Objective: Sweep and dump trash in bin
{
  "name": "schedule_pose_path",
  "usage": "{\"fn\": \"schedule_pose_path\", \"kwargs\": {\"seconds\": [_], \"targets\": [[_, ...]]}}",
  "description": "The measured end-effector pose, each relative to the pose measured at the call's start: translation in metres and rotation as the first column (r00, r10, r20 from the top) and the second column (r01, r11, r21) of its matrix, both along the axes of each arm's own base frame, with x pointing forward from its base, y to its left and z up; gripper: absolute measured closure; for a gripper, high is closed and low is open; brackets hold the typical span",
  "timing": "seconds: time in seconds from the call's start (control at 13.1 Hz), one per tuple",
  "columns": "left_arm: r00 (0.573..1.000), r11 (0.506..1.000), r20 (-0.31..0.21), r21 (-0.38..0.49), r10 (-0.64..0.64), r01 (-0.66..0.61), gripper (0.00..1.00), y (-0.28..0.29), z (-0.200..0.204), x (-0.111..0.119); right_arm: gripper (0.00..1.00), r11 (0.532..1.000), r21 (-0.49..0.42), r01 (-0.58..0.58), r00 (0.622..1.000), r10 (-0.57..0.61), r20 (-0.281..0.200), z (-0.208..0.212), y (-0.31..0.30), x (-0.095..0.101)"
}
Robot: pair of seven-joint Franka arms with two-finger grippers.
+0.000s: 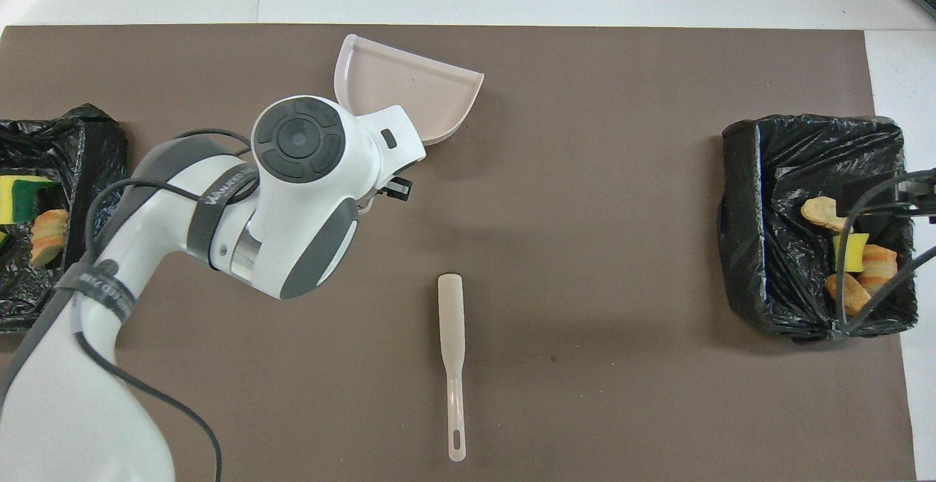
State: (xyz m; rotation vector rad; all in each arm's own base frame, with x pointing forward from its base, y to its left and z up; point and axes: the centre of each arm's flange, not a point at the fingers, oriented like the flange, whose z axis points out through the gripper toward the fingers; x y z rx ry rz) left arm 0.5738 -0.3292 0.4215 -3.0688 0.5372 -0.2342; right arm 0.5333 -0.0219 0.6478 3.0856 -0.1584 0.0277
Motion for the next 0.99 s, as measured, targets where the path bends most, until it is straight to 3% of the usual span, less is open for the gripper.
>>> {"fn": "schedule_pose_path", "kwargs": {"seconds": [0.23, 0.53, 0.76, 0.99], "targets": [[0.991, 0.99, 0.005, -0.052, 0.132, -0.132, 0.67, -0.029, -0.028, -0.003, 0.0, 1.0, 0.0, 0.0, 1.0, 0.0, 0.0, 0.0, 0.0, 0.0], [0.968, 0.965, -0.032, -0.077, 0.248, -0.25, 0.67, -0.089, -0.067, -0.037, 0.0, 1.0, 0.0, 0.0, 1.0, 0.0, 0.0, 0.0, 0.0, 0.0], [0.954, 0.954, -0.056, -0.054, 0.294, -0.297, 0.37, -0.082, -0.053, -0.039, 0.0, 1.0, 0.0, 0.0, 1.0, 0.0, 0.0, 0.0, 0.0, 0.0], [0.938, 0.94, -0.068, -0.018, 0.339, -0.341, 0.0, -0.051, -0.001, -0.038, 0.0, 1.0, 0.0, 0.0, 1.0, 0.0, 0.0, 0.0, 0.0, 0.0]]}}
